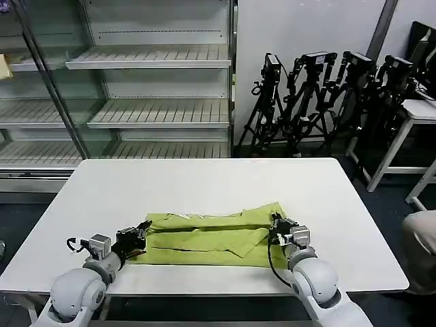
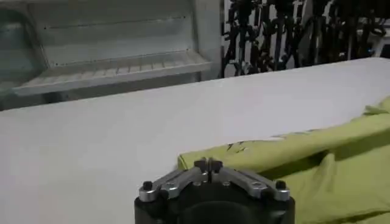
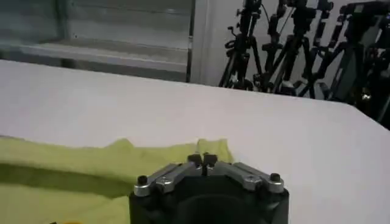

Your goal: Fold and organize the clothes.

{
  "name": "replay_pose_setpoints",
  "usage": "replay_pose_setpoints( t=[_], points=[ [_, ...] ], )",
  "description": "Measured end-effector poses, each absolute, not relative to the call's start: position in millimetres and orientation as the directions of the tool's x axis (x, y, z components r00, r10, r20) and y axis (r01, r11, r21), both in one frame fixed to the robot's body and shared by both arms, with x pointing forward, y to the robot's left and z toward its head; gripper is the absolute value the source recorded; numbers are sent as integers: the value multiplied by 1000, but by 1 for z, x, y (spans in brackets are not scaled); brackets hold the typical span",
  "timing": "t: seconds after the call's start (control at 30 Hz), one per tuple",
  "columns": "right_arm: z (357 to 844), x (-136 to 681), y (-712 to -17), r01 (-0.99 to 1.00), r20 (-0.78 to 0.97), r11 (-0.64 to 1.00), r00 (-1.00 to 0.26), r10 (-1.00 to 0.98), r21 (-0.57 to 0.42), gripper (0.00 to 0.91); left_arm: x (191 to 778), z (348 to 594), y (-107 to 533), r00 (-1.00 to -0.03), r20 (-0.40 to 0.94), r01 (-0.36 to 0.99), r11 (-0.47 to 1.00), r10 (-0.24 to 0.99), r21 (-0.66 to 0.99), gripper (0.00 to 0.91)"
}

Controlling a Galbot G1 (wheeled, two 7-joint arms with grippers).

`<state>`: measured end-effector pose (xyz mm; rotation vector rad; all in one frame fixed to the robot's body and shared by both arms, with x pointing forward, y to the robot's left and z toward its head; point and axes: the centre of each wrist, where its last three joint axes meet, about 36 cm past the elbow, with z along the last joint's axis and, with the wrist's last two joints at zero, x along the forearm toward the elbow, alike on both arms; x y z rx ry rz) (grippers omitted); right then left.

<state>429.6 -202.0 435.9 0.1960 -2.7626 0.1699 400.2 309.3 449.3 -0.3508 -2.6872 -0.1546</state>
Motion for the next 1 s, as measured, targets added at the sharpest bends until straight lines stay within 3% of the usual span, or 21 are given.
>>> replay_pose_setpoints(
  t=[0.03,0.07,0.1,0.67,1.0],
  points=[
    [435,429,-202,-159,367,983,-923,-115,-93,746,399,450,309,-878,424,269,962,221,55,30],
    [435,428,-202,-160,369,983,-922,-115,-94,907,399,450,309,-878,424,270,961,222,56,746],
    [434,428,-202,-160,371,983,-922,-114,-94,907,398,450,308,-878,425,271,961,222,58,907],
    [448,411,-220,-127,340,986,-937,-83,-108,907,382,464,303,-904,388,209,977,180,35,907],
    [463,391,-229,-110,308,987,-949,-70,-114,907,371,452,287,-899,419,102,992,126,-80,907]
  ],
)
